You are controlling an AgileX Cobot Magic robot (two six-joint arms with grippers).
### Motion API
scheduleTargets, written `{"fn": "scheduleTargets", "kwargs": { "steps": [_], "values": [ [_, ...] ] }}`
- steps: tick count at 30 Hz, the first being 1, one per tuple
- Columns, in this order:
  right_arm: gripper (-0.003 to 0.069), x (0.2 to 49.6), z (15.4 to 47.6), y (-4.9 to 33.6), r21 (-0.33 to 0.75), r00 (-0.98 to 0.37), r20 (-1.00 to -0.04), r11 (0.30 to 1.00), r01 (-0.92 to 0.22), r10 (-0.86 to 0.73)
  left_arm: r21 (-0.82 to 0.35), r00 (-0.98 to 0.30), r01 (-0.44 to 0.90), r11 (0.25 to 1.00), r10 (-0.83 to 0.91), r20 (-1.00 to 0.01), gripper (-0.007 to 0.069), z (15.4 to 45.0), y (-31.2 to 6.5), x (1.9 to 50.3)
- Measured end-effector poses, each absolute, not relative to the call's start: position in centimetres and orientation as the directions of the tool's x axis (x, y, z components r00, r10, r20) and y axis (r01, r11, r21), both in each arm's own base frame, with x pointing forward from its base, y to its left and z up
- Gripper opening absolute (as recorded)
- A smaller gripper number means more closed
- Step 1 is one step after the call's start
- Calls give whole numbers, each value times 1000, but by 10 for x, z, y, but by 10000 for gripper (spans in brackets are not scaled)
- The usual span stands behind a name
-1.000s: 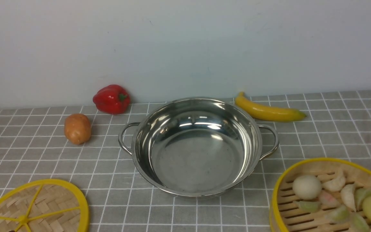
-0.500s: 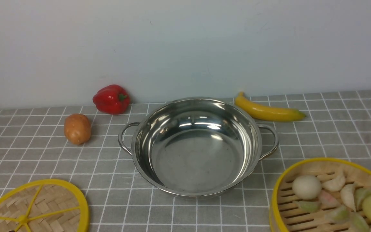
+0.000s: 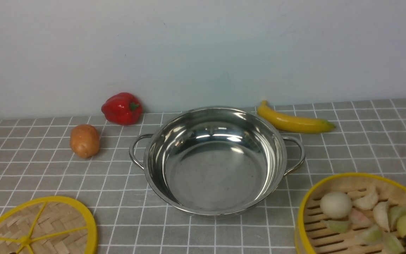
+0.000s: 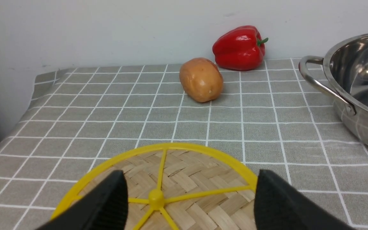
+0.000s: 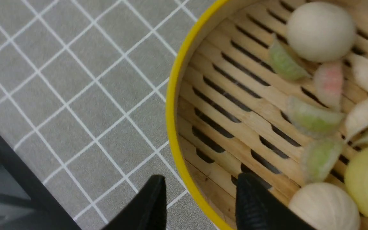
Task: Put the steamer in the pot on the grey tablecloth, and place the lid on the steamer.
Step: 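Reach for and grasp the rim of the bamboo steamer holding the buns with the right gripper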
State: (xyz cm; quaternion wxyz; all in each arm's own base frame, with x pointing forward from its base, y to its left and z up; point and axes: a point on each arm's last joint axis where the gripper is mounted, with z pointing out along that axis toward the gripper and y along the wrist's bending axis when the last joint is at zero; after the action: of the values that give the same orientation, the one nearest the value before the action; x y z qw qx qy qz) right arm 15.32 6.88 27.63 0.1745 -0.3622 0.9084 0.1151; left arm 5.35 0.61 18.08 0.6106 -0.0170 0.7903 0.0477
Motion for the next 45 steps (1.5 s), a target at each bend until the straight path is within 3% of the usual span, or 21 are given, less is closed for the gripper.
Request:
{"fn": "scheduleTargets", "kwargs": {
  "steps": [9, 13, 45],
  "values": [
    [324, 177, 225, 116, 19, -595, -201, 604, -797, -778, 55, -254, -85, 995, 31, -967, 492, 181, 6, 54],
    [324, 182, 206, 128, 11, -588, -130, 592, -806, -798, 55, -254, -85, 995, 31, -967, 492, 181, 6, 54],
    [314, 194, 171, 139, 53, -627, -56, 625, -779, -777, 55, -254, -85, 995, 31, -967, 492, 181, 6, 54]
  ]
}}
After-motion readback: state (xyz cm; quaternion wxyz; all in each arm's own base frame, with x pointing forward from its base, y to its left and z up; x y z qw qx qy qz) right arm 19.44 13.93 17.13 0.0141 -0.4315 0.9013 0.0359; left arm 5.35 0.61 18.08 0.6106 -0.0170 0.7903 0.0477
